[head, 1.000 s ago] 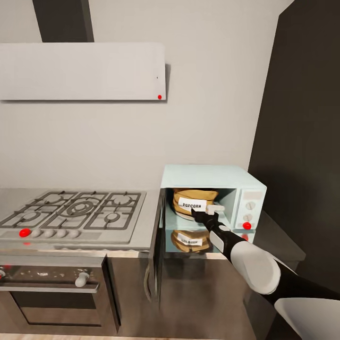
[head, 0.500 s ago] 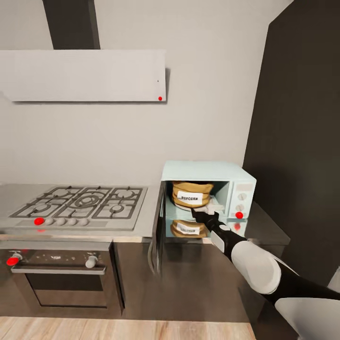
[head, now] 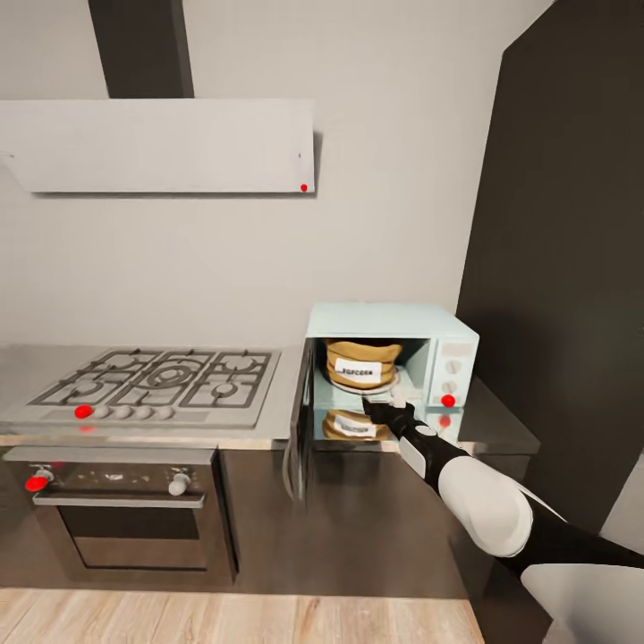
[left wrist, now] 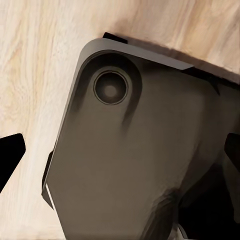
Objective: In the kitchen, take the popcorn bag from the countertop, put it into the microwave, and heat it until the popcorn is cooked so the cooked popcorn ends up inside the bag.
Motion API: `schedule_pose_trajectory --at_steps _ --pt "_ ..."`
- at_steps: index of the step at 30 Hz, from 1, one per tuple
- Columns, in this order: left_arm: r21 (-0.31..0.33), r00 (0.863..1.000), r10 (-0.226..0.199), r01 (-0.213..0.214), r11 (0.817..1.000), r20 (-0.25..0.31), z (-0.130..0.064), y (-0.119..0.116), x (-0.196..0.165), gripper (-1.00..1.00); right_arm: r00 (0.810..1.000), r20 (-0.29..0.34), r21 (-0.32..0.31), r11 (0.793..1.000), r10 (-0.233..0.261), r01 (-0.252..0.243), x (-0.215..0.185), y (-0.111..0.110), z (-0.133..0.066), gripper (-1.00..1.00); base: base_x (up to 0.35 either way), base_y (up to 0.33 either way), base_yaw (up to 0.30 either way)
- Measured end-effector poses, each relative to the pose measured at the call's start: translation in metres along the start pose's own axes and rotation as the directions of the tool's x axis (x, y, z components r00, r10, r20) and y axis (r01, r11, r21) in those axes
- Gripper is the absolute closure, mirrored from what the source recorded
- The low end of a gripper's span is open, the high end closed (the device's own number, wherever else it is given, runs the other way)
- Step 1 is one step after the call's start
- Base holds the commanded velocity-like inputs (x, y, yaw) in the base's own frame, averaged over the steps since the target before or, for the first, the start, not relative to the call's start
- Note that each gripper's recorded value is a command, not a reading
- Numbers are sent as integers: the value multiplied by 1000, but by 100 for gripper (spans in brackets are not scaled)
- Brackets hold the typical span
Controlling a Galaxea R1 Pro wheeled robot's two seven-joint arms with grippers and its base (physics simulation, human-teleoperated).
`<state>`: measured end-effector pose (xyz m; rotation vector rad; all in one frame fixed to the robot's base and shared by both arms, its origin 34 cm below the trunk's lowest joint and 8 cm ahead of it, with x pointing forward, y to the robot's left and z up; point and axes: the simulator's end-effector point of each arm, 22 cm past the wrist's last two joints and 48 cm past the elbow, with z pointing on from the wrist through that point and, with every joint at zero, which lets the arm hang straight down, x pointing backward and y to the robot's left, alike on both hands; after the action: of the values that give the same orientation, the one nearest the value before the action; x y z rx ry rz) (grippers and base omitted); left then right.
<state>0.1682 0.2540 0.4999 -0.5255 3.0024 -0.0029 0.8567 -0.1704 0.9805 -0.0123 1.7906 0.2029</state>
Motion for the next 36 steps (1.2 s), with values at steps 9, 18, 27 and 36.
schedule_pose_trajectory --at_steps 9,18,27,36 --pt "-1 1000 0 0 1000 0 0 1 0 -100 1000 -9 -5 1000 -5 5 2 0 0 -100 -344 0 0" --pt "-1 1000 0 0 1000 1 0 1 0 -100 997 -71 9 1000 -5 5 17 -14 -2 -100 -230 0 0" --pt "-1 1000 0 0 1000 1 0 1 0 -100 840 -542 58 997 -16 56 161 -83 -58 -100 -2 0 0" --pt "-1 1000 0 0 1000 1 0 1 0 -100 639 -767 26 992 -58 122 348 -97 -175 -100 0 0 0"
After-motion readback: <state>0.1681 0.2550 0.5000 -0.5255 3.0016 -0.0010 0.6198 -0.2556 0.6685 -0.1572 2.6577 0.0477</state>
